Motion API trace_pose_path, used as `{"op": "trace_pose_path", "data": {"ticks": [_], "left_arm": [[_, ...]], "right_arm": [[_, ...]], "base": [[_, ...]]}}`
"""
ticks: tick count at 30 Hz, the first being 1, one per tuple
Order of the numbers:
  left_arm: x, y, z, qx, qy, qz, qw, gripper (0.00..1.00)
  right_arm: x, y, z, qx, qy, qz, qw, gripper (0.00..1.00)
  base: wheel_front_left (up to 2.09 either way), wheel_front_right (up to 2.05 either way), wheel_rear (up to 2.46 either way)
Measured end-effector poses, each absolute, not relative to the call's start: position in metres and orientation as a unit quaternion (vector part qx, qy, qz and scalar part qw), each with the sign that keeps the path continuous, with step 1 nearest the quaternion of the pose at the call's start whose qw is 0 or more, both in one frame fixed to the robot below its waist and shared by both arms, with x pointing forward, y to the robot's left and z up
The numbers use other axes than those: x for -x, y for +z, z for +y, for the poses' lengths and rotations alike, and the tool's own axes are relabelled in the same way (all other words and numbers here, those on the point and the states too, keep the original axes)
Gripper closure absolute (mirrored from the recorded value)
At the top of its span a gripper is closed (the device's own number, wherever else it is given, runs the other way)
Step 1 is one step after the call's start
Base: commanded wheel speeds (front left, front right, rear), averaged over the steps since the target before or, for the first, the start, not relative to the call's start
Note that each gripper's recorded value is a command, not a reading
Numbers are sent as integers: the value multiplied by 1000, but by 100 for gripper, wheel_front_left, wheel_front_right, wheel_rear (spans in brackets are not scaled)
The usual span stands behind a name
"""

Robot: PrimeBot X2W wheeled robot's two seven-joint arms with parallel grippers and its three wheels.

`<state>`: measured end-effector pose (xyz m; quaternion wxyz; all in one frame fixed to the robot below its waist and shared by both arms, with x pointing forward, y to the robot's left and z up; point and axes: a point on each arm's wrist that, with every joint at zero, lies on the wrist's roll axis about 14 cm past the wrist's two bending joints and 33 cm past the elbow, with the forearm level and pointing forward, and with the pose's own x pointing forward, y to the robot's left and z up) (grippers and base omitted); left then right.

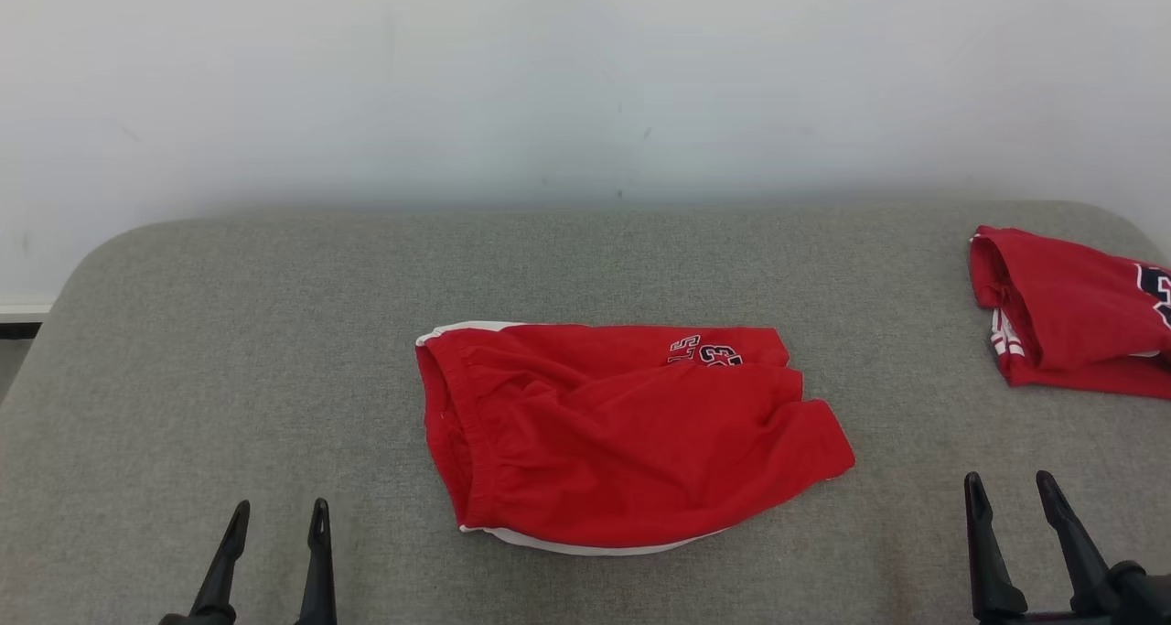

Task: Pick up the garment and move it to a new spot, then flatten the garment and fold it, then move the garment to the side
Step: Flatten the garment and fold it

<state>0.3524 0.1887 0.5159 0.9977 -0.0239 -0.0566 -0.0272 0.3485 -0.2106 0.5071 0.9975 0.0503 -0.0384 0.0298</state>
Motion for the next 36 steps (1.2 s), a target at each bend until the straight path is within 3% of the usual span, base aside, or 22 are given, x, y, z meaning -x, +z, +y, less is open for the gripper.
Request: {"op": "trace_pose_path", "data": {"ticks": [9,15,36], "left_arm": [[-343,507,190,24,-25,-43,998,0],[-344,496,166,11,-75,-24,997,0],[-379,423,100,-57,-256,100,960,0]], "right_arm": [[-340,501,-205,-54,35,-30,998,0],[-345,485,-203,-52,43,-3,998,0],[-408,418,-185,-30,87,117,989,0]], "base": [[0,0,0],[0,0,0],[0,0,0]]}}
